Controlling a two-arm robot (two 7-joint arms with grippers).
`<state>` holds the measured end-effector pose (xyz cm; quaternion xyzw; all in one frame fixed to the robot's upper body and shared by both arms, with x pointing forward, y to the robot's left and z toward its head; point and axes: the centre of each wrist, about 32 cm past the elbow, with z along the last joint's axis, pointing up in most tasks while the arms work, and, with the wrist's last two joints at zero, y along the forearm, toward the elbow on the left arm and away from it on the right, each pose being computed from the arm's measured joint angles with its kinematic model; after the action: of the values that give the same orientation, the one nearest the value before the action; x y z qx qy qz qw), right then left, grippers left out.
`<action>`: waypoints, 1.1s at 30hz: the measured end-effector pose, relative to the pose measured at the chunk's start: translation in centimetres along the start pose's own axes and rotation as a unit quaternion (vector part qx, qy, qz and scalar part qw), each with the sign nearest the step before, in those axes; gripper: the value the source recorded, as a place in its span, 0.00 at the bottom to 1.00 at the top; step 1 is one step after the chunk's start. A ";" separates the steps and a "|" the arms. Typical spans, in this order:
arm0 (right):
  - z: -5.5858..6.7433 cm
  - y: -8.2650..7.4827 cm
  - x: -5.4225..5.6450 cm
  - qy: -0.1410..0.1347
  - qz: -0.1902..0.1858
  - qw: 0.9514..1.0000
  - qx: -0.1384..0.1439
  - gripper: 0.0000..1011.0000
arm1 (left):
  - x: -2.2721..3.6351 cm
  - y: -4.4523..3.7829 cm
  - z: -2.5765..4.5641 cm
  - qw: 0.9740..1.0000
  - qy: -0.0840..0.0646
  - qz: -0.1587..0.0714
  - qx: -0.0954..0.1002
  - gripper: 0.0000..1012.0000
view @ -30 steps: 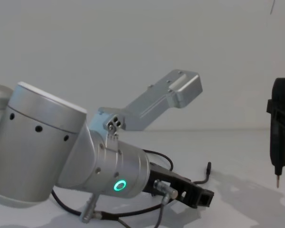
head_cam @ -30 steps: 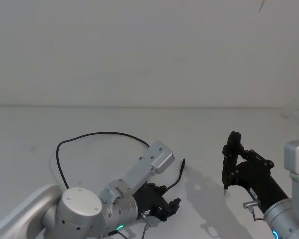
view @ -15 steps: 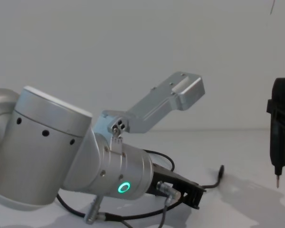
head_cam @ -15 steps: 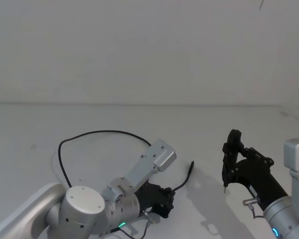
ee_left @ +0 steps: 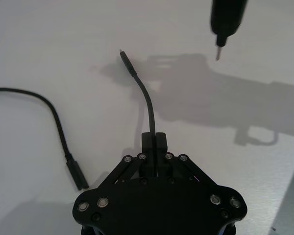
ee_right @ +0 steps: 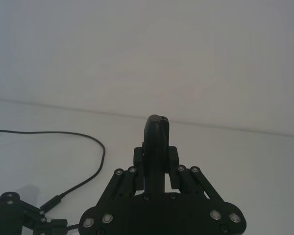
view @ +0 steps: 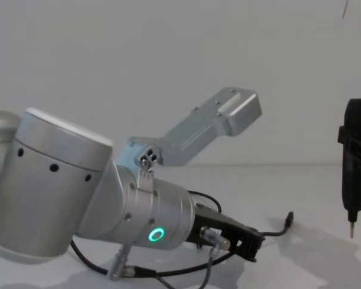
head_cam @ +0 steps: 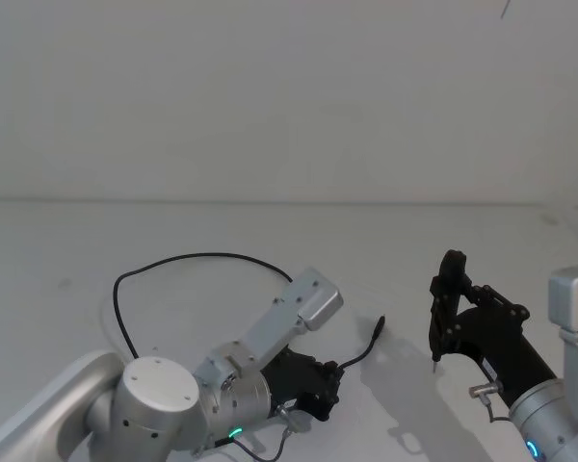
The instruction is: Pick up the data cable with the one hand.
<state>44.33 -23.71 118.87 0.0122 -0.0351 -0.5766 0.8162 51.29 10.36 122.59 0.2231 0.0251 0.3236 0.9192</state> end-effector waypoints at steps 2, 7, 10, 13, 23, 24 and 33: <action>0.0 0.0 0.0 0.000 0.000 1.000 0.000 0.28 | 0.11 0.06 0.00 1.000 0.001 -0.006 -0.004 0.03; 0.0 0.0 0.0 0.000 0.000 1.000 0.000 0.28 | 0.64 0.58 0.14 0.999 0.006 -0.033 -0.023 0.03; 0.0 0.0 0.0 0.000 0.000 1.000 0.000 0.28 | 0.96 1.07 0.33 0.998 0.011 -0.052 -0.034 0.03; 0.0 0.0 0.0 0.000 0.000 1.000 0.000 0.28 | 1.21 1.58 0.48 0.997 0.015 -0.064 -0.041 0.03; 0.0 0.0 0.0 0.000 0.000 1.000 0.000 0.28 | 1.98 3.95 0.70 0.994 0.026 -0.097 -0.051 0.03; 0.0 0.0 0.0 0.000 0.000 1.000 0.000 0.28 | 1.99 4.09 0.69 0.993 0.027 -0.099 -0.051 0.03; 0.0 0.0 0.0 0.000 0.000 1.000 0.000 0.28 | 2.11 5.63 0.63 0.993 0.032 -0.107 -0.047 0.03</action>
<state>44.33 -23.71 118.87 0.0121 -0.0351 -0.5766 0.8162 49.78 15.28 125.76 0.1651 0.0626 0.2313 0.9567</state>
